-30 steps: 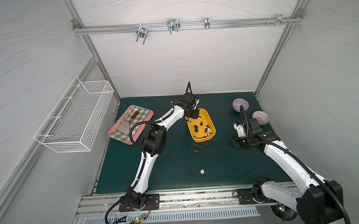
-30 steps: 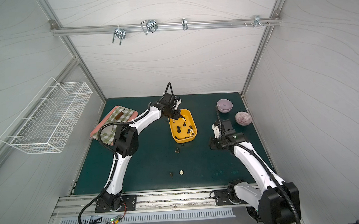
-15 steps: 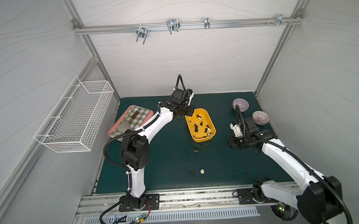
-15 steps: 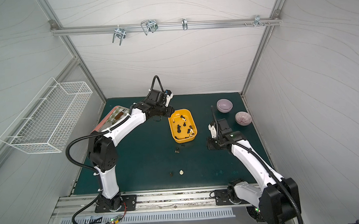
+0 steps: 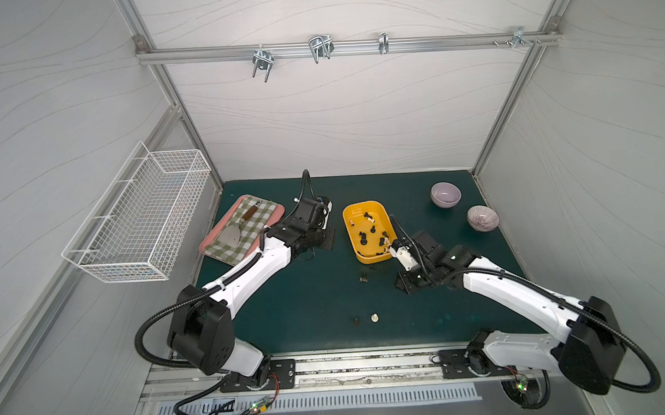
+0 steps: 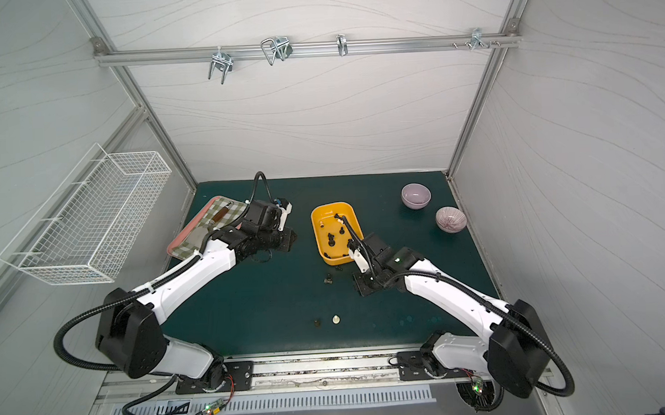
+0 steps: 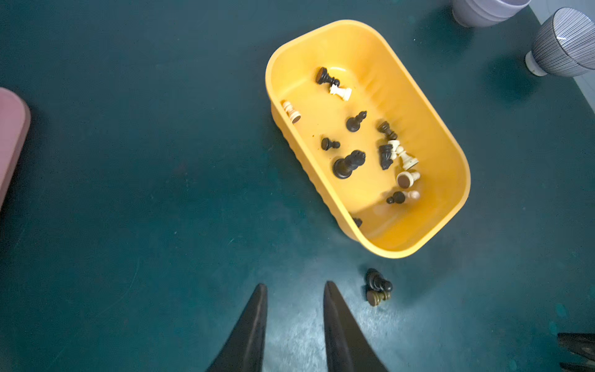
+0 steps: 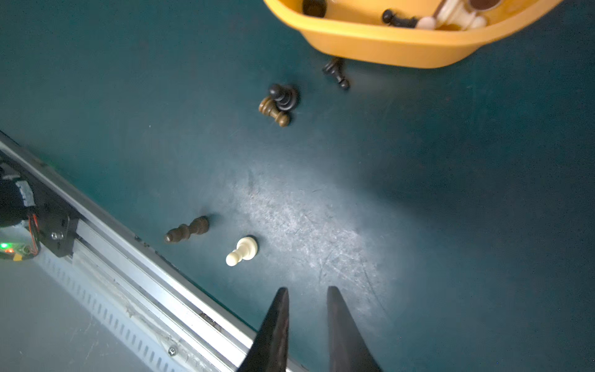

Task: Put the chess pieces into the storage box
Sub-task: Pick up the chess piece at the center of the board.

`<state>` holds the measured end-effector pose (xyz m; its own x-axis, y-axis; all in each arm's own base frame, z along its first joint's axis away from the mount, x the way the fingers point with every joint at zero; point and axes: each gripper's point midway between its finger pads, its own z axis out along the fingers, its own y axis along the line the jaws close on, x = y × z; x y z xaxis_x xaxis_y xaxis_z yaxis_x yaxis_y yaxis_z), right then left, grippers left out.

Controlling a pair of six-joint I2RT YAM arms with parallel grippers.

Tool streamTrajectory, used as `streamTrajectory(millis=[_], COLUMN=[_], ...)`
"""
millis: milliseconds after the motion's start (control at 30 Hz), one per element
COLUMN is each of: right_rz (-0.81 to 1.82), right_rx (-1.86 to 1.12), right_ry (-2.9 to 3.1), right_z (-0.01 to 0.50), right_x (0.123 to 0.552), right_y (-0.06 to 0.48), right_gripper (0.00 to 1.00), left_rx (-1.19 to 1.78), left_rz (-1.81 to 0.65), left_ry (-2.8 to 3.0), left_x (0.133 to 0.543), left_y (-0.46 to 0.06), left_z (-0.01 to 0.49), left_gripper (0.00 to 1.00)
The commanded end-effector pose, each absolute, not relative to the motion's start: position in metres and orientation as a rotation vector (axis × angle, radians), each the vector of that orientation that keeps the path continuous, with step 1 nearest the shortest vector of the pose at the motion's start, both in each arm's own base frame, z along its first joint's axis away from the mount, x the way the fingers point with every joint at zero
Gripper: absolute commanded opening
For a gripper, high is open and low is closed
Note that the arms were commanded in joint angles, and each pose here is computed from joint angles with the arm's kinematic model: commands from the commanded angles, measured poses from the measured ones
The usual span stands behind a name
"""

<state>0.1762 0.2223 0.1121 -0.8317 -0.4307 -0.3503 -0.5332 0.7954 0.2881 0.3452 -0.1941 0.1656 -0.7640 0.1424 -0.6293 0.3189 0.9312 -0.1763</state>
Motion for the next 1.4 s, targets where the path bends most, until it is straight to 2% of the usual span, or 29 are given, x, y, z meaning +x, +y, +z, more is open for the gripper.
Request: streamTrajectory(millis=[0,300,600,867,1367], right_rz=[0.541,0.466,0.395,0.335,0.257], right_rx=[-0.808,-1.108,-1.235,-1.267,-1.286], right_ry=[2.724,2.747,2.764,2.758,2.779], right_z=[0.104,0.077,0.058,0.049,0.039], right_x=[0.165,0.129,0.112,0.117,0.119], right_y=[0.237,0.269,0.285,0.290,0.289], right_gripper=[0.24,0.28,0.32,0.35,0.30], left_rx=[0.196,0.079,0.058,0.050,0.047], left_rz=[-0.342,-0.396,-0.402,-0.433,-0.440], left_ry=[2.402,2.454,2.500,2.511,2.533], left_x=[0.342,0.304,0.279,0.275,0.272], left_y=[-0.178,-0.161,-0.150,-0.153,-0.153], left_z=[0.171,0.146,0.129,0.127,0.122], left_gripper=[0.32,0.33,0.34,0.34,0.35])
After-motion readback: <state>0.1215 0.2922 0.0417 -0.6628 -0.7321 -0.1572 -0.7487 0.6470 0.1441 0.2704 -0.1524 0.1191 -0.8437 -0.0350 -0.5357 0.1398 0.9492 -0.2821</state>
